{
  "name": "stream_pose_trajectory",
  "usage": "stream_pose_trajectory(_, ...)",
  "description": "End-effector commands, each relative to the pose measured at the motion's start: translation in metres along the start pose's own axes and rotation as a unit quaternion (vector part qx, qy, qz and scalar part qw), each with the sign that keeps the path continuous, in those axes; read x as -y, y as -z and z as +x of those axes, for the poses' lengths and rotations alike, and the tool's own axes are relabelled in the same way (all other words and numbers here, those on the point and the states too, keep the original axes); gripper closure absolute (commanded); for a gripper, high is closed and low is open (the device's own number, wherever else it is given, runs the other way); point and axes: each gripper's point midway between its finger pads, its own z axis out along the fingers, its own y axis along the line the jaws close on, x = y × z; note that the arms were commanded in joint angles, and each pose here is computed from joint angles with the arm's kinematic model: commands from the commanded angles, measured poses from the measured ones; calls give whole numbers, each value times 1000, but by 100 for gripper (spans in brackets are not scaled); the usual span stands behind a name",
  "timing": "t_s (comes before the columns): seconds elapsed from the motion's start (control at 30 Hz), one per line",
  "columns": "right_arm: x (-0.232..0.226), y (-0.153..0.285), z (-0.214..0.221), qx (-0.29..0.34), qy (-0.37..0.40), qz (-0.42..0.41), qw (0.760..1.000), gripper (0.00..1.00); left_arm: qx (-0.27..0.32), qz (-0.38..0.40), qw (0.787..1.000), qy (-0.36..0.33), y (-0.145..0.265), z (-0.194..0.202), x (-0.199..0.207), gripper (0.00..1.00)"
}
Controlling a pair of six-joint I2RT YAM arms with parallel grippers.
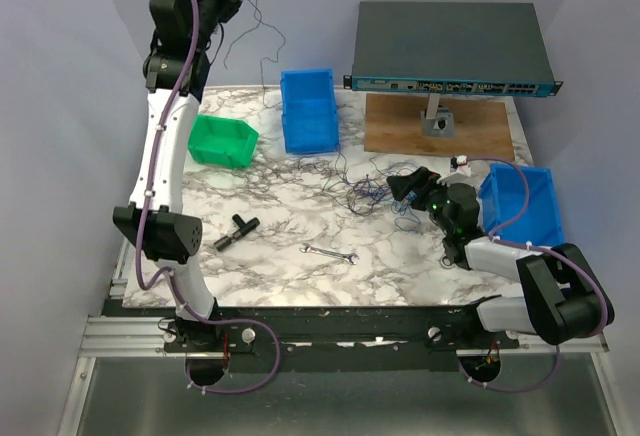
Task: Untangle the cables
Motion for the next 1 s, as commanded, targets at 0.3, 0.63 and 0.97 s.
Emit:
stream_pose_trajectory(0.3, -8, 4, -3, 7, 5, -19, 1000, 5, 30, 110, 993, -17, 7, -21, 75, 100)
stream_pose_trajectory(0.63, -8, 4, -4, 8, 6, -18, 1000, 5, -10, 101, 995, -6, -34, 36, 48, 100)
stream_pose_trajectory(0.97, -7, 5, -5, 11, 7, -16, 1000, 5, -38, 33, 999, -5, -54, 73, -17, 100)
